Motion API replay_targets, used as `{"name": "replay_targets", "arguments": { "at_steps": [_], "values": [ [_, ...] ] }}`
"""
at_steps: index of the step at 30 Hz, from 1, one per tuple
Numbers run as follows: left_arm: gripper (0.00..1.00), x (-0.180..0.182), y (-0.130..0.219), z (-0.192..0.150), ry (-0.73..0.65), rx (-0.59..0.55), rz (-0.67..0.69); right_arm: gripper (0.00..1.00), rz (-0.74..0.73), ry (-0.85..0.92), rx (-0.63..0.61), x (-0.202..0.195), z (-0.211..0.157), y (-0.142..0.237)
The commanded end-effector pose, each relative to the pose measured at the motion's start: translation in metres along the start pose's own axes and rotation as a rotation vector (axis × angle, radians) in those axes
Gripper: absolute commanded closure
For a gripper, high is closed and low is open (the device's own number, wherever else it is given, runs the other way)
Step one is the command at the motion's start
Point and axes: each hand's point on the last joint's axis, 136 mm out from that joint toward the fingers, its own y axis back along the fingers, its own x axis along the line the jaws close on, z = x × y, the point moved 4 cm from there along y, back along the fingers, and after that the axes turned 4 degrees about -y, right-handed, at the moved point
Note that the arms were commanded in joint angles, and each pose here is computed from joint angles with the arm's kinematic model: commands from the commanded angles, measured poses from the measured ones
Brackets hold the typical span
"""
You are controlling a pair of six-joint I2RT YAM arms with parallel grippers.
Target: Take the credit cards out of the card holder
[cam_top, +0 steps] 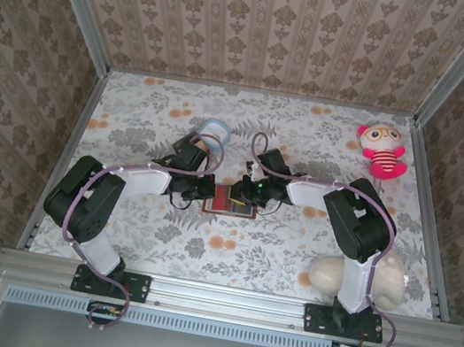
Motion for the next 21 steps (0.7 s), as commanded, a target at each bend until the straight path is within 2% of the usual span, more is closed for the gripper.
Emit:
{"name": "replay_targets", "arguments": {
  "at_steps": [1, 5, 10, 14, 21],
  "values": [
    [0.99, 0.01, -0.008, -0.017, 0.019, 0.064, 0.046, 0.88, 0.032, 0.001, 0.02, 0.002, -0.002, -0.005],
    [0.96, 0.012, -0.003, -0.013, 0.005, 0.048, 0.078, 0.91, 0.017, 0.029, -0.01, 0.0, -0.003, 0.002],
    [0.9, 0.012, 0.004, -0.008, -0.011, 0.031, 0.101, 0.94, -0.074, 0.047, -0.031, -0.013, -0.005, 0.015],
    [0.89, 0.013, 0.005, -0.007, -0.011, 0.031, 0.102, 0.94, -0.129, 0.056, -0.045, -0.022, -0.007, 0.025],
    [0.89, 0.004, 0.009, 0.001, -0.018, 0.018, 0.062, 0.94, -0.101, 0.066, -0.067, -0.015, -0.005, 0.035]
  ]
}}
